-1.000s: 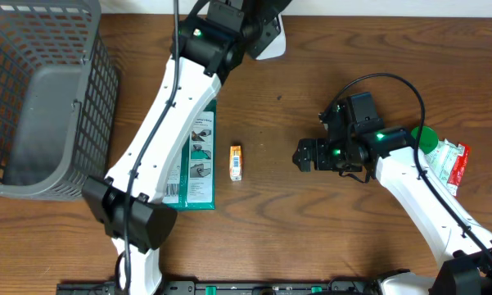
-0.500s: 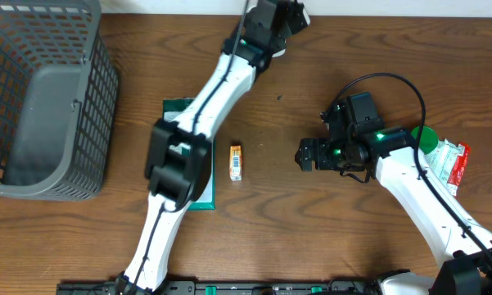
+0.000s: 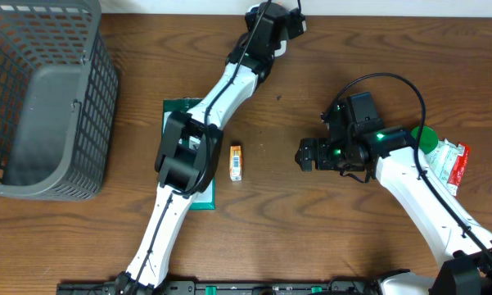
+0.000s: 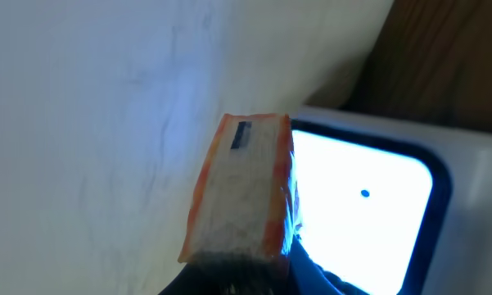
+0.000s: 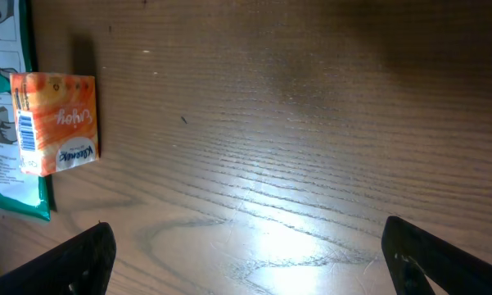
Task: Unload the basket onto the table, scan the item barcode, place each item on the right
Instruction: 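Hold the orange box in front of the scanner with the left gripper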
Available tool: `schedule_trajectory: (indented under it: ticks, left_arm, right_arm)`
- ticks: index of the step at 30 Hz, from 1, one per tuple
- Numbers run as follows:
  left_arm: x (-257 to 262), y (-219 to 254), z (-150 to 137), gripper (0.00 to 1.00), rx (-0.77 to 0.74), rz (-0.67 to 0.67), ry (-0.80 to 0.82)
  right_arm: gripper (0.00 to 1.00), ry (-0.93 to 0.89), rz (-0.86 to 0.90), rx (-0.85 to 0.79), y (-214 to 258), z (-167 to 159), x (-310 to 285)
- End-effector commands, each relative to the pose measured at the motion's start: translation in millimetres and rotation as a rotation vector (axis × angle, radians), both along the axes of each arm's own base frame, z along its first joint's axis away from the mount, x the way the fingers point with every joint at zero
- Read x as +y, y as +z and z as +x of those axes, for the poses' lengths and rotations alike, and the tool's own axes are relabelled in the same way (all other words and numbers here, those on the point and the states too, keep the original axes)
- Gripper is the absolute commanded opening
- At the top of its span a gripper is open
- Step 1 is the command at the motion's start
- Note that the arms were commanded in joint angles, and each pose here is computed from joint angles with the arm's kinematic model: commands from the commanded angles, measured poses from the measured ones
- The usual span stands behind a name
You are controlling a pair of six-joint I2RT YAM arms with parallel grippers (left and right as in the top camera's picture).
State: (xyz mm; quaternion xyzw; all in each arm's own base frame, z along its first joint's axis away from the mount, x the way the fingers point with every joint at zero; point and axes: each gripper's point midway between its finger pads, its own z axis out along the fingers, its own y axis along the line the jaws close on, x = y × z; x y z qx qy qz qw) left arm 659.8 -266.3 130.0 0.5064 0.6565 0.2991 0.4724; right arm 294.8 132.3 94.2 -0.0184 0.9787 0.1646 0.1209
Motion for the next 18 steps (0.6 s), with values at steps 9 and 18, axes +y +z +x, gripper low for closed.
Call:
schedule_trajectory:
  ticks: [9,18]
  left_arm:
    - [8.1,-3.0,1.3,0.07,0.013,0.065,-0.006]
    - [10.2,-7.5,-1.3,0.07,0.038,0.077,-0.006]
  right_arm:
    - [0.99,0.011,-0.005,-0.021,4.4,2.1,-0.6]
    - [0.99,0.011,-0.005,-0.021,4.4,2.1,-0.6]
